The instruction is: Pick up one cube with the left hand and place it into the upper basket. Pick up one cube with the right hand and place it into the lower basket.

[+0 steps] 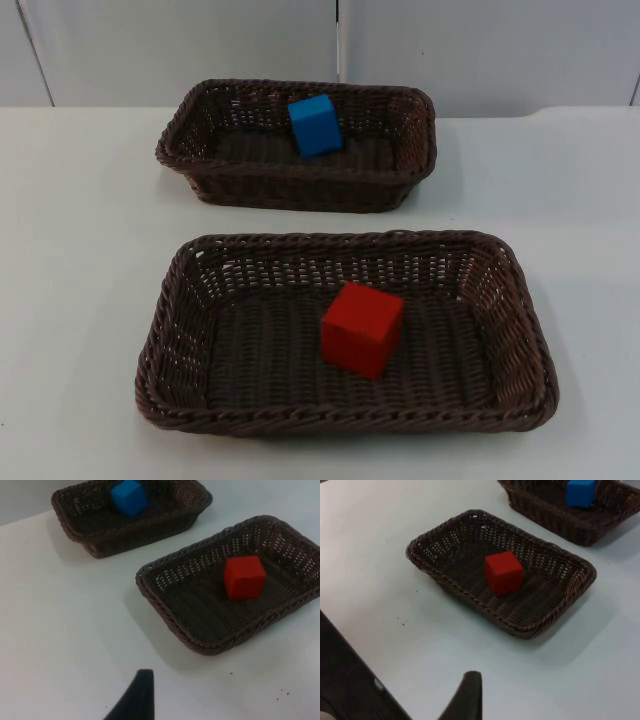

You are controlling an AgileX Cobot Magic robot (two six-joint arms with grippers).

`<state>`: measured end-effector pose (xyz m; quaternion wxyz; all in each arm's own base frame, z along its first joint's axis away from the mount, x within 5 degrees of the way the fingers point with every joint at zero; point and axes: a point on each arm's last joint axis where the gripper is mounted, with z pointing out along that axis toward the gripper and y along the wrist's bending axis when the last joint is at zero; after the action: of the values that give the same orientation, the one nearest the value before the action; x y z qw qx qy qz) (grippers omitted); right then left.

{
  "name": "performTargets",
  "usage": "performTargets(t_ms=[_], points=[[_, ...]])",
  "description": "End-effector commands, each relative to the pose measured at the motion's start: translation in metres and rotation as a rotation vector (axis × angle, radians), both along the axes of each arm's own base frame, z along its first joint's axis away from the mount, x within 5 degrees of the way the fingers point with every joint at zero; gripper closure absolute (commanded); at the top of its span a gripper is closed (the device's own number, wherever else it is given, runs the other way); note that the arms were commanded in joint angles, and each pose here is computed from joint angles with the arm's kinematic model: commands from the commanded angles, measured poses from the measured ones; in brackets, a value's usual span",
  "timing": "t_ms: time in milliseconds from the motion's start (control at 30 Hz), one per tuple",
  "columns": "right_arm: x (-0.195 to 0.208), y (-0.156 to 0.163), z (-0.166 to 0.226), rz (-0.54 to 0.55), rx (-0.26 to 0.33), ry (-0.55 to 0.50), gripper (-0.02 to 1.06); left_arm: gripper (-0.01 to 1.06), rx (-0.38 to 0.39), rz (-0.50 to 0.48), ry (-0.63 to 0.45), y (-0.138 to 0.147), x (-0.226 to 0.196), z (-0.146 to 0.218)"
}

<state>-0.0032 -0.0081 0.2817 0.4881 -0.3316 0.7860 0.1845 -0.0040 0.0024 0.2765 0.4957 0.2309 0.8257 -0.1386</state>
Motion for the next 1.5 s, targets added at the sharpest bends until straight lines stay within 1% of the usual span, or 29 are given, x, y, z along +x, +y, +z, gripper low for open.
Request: performTargets(t_ms=[0, 300, 333, 400, 433, 567, 767, 1467], points=[[0.0003, 0.0006, -0.0017, 0.006, -0.005, -0.002, 0.18, 0.00, -0.007, -0.007, 0.008, -0.0007, -0.0007, -0.0016], [0.0002, 0.0006, -0.0016, 0.003, 0.001, 0.004, 0.18, 0.00, -0.007, -0.007, 0.008, -0.0007, -0.0007, -0.0016], [0.0002, 0.0006, -0.0016, 0.003, 0.001, 0.004, 0.14, 0.00, -0.007, -0.007, 0.008, -0.0007, -0.0007, -0.0016], [0.0002, 0.0006, -0.0016, 0.003, 0.001, 0.004, 0.00, 0.00, -0.007, -0.007, 0.008, -0.0007, -0.0007, -0.0016], [0.0002, 0.0006, -0.0016, 0.003, 0.001, 0.004, -0.01, 0.00, -0.007, -0.007, 0.008, -0.0007, -0.0007, -0.0016], [0.0003, 0.0005, -0.0016, 0.002, 0.000, 0.002, -0.01, 0.00, -0.007, -0.007, 0.008, -0.0007, -0.0007, -0.0016], [-0.0011, 0.0020, -0.0015, 0.012, 0.021, 0.022, -0.01, 0.00, -0.007, -0.007, 0.008, -0.0007, -0.0007, -0.0016], [-0.0011, 0.0020, -0.0015, 0.012, 0.021, 0.022, -0.01, 0.00, -0.007, -0.007, 0.008, -0.0007, -0.0007, -0.0016]])
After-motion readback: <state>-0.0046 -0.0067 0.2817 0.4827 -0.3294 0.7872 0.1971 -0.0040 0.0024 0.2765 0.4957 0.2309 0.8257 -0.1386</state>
